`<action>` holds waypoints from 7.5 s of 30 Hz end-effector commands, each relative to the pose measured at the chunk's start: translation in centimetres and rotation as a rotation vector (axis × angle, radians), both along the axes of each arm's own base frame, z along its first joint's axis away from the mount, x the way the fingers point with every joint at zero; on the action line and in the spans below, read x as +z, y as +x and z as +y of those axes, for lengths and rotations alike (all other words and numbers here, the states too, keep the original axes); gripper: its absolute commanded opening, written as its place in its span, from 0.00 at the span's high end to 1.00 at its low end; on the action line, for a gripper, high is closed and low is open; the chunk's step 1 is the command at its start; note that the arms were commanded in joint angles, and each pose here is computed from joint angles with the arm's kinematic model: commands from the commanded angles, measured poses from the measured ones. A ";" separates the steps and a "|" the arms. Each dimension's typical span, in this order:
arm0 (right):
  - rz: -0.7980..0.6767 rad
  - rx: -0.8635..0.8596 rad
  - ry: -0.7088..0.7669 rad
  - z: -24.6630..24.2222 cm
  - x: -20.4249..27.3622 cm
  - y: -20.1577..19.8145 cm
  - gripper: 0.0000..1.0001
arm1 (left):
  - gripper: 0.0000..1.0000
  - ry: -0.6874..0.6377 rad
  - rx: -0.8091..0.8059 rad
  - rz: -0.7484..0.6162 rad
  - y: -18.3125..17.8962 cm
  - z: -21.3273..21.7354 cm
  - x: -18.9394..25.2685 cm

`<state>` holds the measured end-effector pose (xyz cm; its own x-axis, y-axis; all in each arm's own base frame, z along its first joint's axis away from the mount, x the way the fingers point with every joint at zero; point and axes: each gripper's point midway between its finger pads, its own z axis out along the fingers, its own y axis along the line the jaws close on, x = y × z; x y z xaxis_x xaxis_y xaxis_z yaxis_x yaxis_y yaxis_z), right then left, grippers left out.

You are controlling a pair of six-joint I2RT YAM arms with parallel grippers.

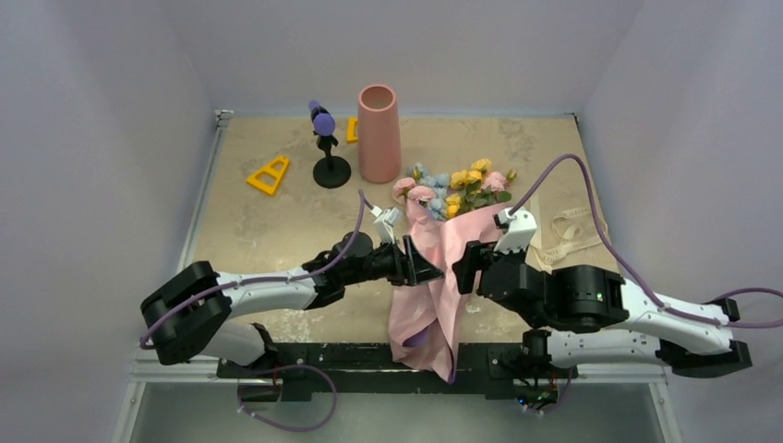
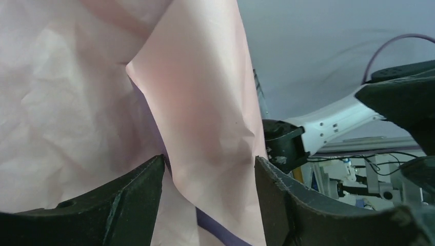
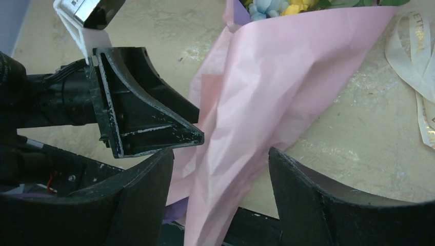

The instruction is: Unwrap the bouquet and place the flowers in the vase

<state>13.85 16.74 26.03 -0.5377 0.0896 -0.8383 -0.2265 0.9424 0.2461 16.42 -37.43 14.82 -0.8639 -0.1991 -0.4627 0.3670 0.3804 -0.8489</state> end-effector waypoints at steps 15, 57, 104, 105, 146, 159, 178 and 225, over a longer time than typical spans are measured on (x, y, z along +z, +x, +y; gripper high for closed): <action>-0.109 0.058 0.238 -1.4 8.3 -0.1 0.28 | 0.39 -0.086 -0.398 -0.146 -4.4 -10.9 6.2; -0.171 0.070 0.351 -3.1 11.2 -0.2 0.28 | 0.16 0.179 -0.179 -0.325 -5.3 -1.6 5.8; 0.231 -0.128 0.043 2.4 -9.9 5.0 0.51 | 0.20 0.718 0.464 -0.043 -0.1 17.0 -9.7; 0.249 -0.168 0.038 1.0 -11.0 5.3 0.53 | 0.20 0.719 0.465 -0.044 -0.1 17.0 -9.7; 0.237 -0.311 0.234 -2.8 -10.9 11.5 0.41 | 0.22 0.434 0.318 -0.201 0.6 11.6 1.2; 0.409 -0.441 0.017 -4.4 -20.0 12.9 0.41 | 0.26 0.674 0.280 -0.071 2.1 9.2 -8.0; 0.542 -0.556 0.015 -6.0 -25.7 14.7 0.61 | 0.27 0.752 0.303 0.014 4.3 9.9 -12.0; 0.087 -0.159 0.336 -5.7 -4.9 7.6 0.39 | 0.04 0.800 0.769 0.178 11.1 25.7 -6.2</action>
